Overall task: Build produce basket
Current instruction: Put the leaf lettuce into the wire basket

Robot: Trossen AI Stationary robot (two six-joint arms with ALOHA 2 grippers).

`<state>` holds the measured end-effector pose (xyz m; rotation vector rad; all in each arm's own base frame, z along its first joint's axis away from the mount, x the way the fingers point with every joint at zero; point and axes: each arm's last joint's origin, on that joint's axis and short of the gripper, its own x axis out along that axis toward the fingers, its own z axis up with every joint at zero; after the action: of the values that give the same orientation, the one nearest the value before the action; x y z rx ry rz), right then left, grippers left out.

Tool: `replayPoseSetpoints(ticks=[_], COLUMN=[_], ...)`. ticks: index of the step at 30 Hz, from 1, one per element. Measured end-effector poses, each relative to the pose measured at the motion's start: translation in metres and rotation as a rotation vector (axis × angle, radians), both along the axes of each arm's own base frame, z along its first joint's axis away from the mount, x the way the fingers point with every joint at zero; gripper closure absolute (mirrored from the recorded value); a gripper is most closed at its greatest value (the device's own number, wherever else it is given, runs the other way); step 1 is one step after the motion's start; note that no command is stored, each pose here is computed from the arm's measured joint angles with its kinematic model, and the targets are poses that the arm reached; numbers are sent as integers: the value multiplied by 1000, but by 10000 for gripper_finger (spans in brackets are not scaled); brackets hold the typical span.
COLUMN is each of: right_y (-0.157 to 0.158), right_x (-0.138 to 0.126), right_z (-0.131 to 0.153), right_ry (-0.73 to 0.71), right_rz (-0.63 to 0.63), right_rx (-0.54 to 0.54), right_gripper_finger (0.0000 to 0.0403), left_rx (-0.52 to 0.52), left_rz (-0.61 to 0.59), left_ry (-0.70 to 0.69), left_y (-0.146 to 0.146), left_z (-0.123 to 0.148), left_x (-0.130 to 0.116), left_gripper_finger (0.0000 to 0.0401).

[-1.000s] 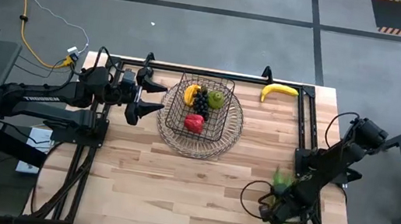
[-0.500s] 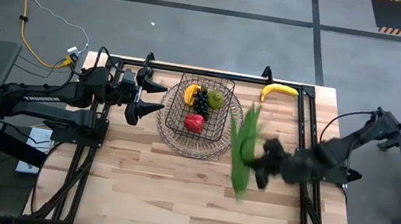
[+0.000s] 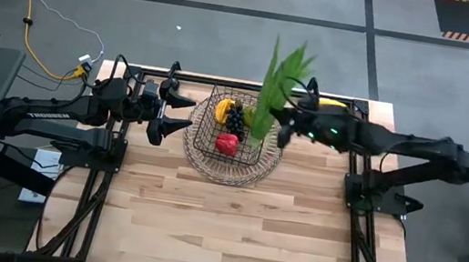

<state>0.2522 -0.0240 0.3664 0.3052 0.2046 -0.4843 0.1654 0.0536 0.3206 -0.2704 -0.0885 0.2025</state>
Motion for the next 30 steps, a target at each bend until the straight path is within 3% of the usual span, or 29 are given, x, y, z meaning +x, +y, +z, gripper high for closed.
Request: replayPoseSetpoints(ticks=[8,15,21,30], right_y=[-43,-48,-48,-47], right_x=[51,70,72,71], right_z=[-66,-114,-120,-122], right_ry=[186,329,348,337], right_rz=[-119,-210,-209,-238], right_rx=[182,338,361,423], right_gripper_finger=[402,402,397,353], left_rx=[4,18,18,16], left_rz=[2,14,14,14], left_ry=[1,4,4,4], left_y=[0,0,0,0], left_z=[0,0,0,0], left_x=[0,0,0,0], left_gripper_finger=[83,83,83,83])
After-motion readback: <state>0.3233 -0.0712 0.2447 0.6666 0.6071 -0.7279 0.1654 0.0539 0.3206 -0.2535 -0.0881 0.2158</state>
